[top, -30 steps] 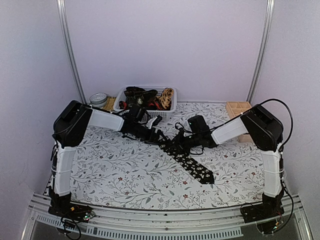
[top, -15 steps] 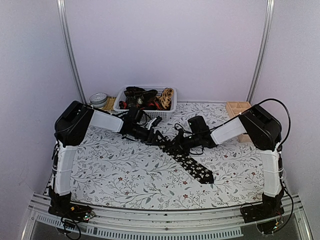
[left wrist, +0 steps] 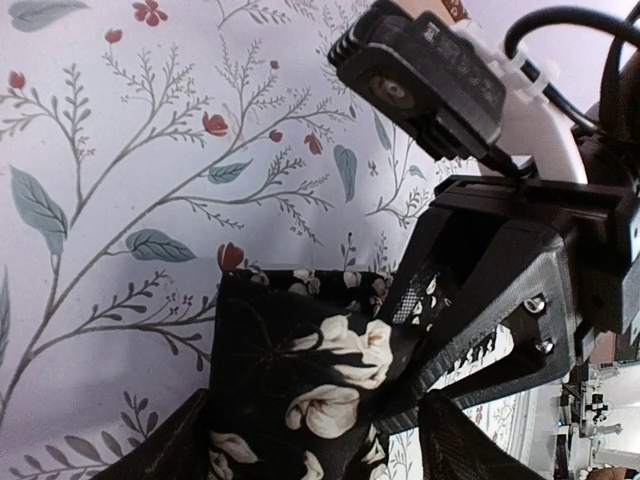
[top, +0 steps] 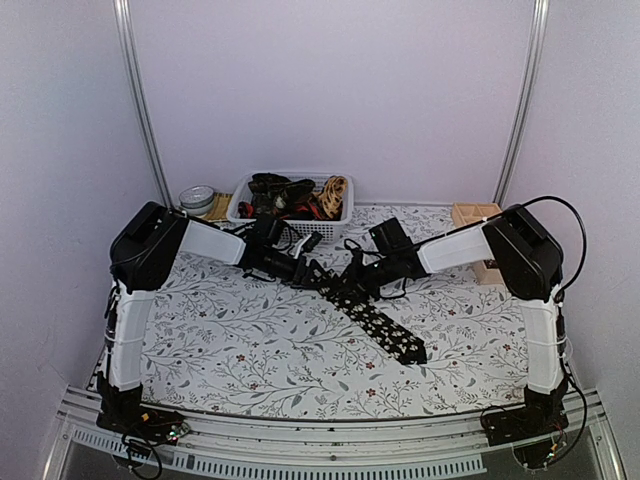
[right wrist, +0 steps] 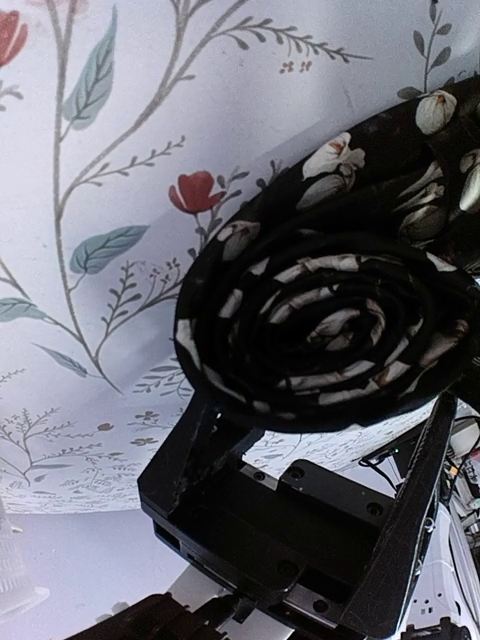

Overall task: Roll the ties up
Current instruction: Roll the tie at the center of the board.

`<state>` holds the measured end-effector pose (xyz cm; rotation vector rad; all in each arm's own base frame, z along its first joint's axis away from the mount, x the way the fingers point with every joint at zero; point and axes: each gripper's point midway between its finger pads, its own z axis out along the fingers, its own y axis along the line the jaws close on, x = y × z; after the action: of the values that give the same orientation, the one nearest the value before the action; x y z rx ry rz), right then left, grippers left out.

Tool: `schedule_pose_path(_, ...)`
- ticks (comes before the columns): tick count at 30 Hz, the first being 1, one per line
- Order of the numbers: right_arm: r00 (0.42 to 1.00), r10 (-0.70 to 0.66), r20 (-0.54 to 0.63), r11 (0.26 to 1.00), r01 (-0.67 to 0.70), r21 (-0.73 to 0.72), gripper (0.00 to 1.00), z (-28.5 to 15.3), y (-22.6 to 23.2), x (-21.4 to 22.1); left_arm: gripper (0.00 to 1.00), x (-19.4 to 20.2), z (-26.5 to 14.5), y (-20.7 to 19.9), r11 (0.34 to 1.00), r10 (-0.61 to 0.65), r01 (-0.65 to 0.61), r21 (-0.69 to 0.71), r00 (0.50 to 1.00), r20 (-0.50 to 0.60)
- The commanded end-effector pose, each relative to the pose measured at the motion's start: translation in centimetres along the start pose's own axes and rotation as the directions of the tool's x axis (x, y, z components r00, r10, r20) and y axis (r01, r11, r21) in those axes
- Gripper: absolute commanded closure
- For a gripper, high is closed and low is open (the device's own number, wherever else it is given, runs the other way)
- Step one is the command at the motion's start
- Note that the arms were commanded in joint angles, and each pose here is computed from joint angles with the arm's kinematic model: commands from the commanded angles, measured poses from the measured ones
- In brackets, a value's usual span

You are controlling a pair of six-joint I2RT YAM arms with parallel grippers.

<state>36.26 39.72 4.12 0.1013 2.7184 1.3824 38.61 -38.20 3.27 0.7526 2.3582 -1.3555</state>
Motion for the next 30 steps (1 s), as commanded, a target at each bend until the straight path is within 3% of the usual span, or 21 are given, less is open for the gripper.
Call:
schedule_pose_path(1,1.0,-0.005,-0.009,0.999,0.006,0.049,0.78,0.0,-1.7,-0.3,0.32,1.3,0.4,1.6,0.999,-0.039,0.038,-0.021,0.999,-0.021)
schedule_pose_path(11,0.998,0.026,-0.06,0.998,-0.023,0.054,0.75,0.9,-4.2,-0.7,0.35,1.5,0.6,1.5,0.999,-0.04,0.04,-0.005,0.999,-0.027)
schedule_pose_path(20,0.992,0.057,-0.108,0.997,-0.052,0.05,0.75,1.8,-6.7,-0.7,0.27,0.6,0.4,1.5,1.0,-0.022,0.022,-0.007,1.0,-0.005)
schedule_pose_path(30,0.987,0.09,-0.136,0.995,-0.082,0.062,0.75,2.5,-8.7,-0.2,0.27,0.3,1.4,2.9,0.998,-0.062,0.062,-0.014,0.998,-0.033)
